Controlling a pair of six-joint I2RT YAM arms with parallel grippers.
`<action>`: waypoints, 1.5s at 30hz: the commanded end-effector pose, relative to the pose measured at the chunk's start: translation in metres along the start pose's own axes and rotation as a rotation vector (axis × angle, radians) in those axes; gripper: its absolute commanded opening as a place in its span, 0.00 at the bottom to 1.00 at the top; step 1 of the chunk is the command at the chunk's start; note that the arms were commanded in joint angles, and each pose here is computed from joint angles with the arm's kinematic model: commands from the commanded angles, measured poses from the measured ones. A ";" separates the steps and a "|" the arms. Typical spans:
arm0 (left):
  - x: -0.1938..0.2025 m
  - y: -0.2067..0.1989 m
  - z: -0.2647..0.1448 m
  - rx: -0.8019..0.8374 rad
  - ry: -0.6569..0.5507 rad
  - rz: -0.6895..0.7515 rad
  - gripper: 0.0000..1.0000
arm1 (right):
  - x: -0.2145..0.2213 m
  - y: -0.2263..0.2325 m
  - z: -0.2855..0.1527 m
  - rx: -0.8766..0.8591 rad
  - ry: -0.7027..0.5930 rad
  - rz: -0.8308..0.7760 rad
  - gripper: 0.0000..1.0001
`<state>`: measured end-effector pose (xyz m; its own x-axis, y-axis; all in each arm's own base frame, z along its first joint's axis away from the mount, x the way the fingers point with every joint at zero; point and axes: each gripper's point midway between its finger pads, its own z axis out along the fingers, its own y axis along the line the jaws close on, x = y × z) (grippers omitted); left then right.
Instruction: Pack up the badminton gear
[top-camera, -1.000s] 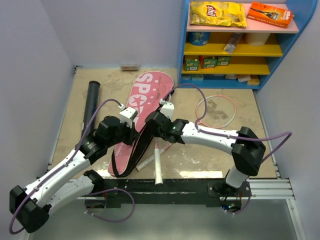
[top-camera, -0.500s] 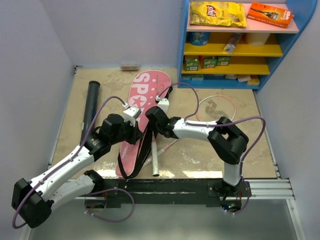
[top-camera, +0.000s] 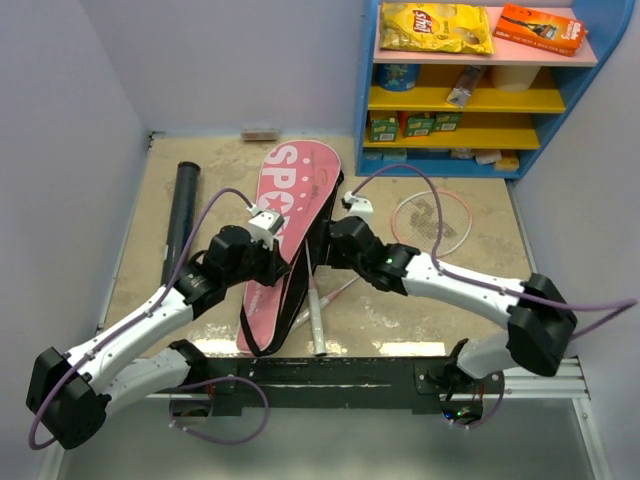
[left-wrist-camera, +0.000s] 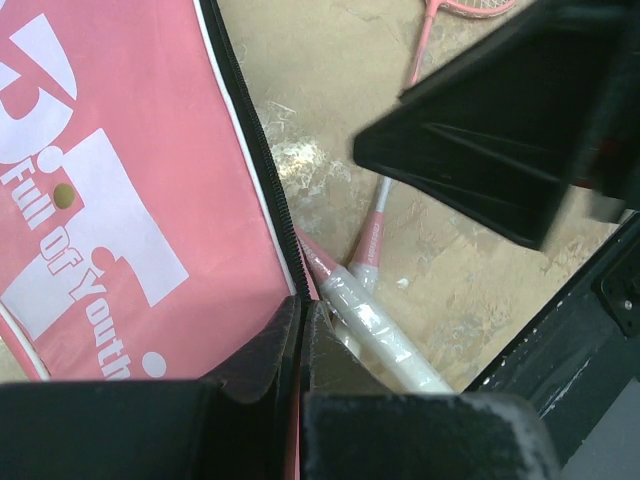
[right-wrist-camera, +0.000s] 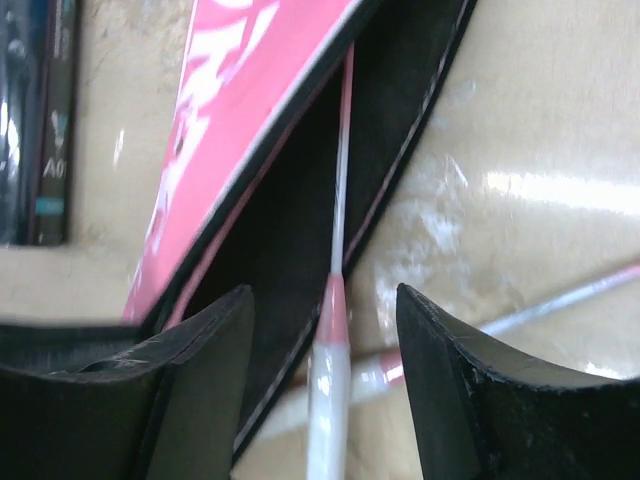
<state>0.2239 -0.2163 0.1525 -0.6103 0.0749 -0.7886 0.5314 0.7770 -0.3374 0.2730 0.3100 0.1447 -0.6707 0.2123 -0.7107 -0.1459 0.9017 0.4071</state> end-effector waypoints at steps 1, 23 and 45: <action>-0.039 -0.011 -0.002 0.026 -0.118 -0.006 0.00 | 0.039 -0.019 -0.037 -0.066 0.147 -0.018 0.62; -0.036 -0.010 -0.004 0.017 -0.109 -0.022 0.00 | 0.095 0.015 -0.012 -0.384 0.243 -0.018 0.57; -0.038 -0.019 -0.006 0.072 -0.121 -0.006 0.00 | 0.108 -0.004 0.002 -0.631 0.256 -0.081 0.58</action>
<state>0.2261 -0.2196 0.1578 -0.6121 0.0492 -0.7892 0.5232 0.7735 -0.3576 0.2058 0.3200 0.0517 -0.8172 0.0219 -0.5759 -0.4483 0.6037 0.6592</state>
